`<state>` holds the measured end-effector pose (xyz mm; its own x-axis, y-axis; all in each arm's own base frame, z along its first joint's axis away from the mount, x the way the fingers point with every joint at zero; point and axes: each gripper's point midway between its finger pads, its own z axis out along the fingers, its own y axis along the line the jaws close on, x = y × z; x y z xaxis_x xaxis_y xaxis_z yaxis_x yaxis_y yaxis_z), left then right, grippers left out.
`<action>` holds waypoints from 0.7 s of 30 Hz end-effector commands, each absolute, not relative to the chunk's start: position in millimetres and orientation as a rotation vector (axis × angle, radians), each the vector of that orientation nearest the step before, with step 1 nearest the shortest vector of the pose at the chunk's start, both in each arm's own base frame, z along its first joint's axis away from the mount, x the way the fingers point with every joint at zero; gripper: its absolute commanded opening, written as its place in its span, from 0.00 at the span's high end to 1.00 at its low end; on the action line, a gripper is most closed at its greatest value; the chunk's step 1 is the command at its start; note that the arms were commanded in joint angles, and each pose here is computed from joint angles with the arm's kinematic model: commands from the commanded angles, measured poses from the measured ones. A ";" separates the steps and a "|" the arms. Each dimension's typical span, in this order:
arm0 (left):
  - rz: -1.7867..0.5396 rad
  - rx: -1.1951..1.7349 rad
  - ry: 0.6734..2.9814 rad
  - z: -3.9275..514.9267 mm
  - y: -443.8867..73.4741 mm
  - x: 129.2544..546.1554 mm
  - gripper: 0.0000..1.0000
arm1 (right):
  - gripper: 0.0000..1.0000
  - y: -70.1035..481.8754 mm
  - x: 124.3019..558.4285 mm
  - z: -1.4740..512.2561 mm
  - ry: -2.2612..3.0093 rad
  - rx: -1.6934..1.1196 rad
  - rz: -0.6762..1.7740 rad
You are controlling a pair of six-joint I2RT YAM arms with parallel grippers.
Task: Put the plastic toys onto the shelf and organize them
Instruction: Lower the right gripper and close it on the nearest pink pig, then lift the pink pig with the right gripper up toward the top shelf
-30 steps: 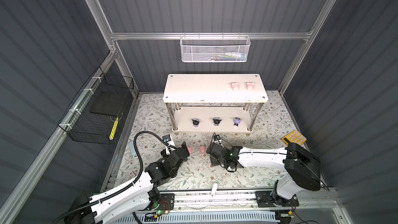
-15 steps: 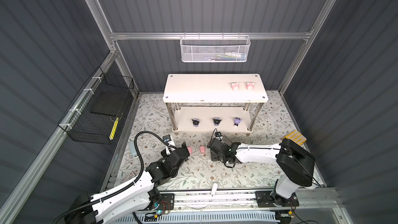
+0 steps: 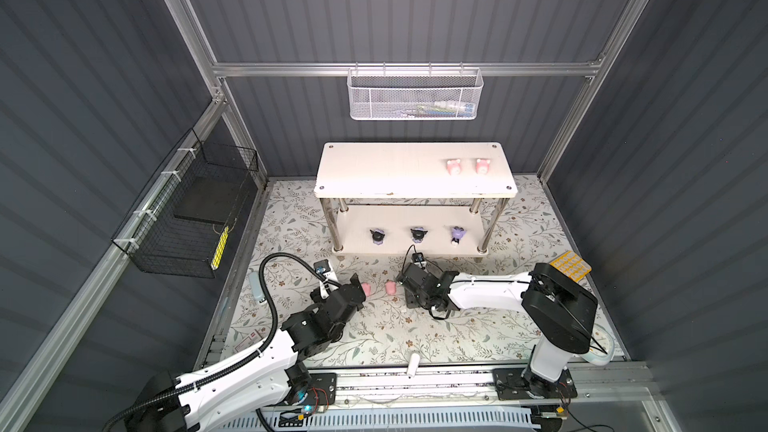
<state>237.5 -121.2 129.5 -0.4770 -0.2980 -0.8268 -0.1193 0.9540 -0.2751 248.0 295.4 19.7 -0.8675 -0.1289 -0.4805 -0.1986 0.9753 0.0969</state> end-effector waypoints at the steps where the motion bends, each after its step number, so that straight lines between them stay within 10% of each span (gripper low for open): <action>1: -0.189 -0.311 2.071 126.6 -114.9 236.9 0.12 | 0.47 298.9 253.2 19.1 2.632 -0.251 0.179; 21: -0.189 -0.316 2.078 122.3 -114.4 236.1 0.12 | 0.68 273.0 247.2 44.4 2.627 -0.237 0.116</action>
<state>236.1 -119.3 128.4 -0.4809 -0.2995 -0.8240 -0.1249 0.9537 -0.2737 250.4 287.1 33.4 -0.8669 -0.1379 -0.4790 -0.1944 0.9784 0.0702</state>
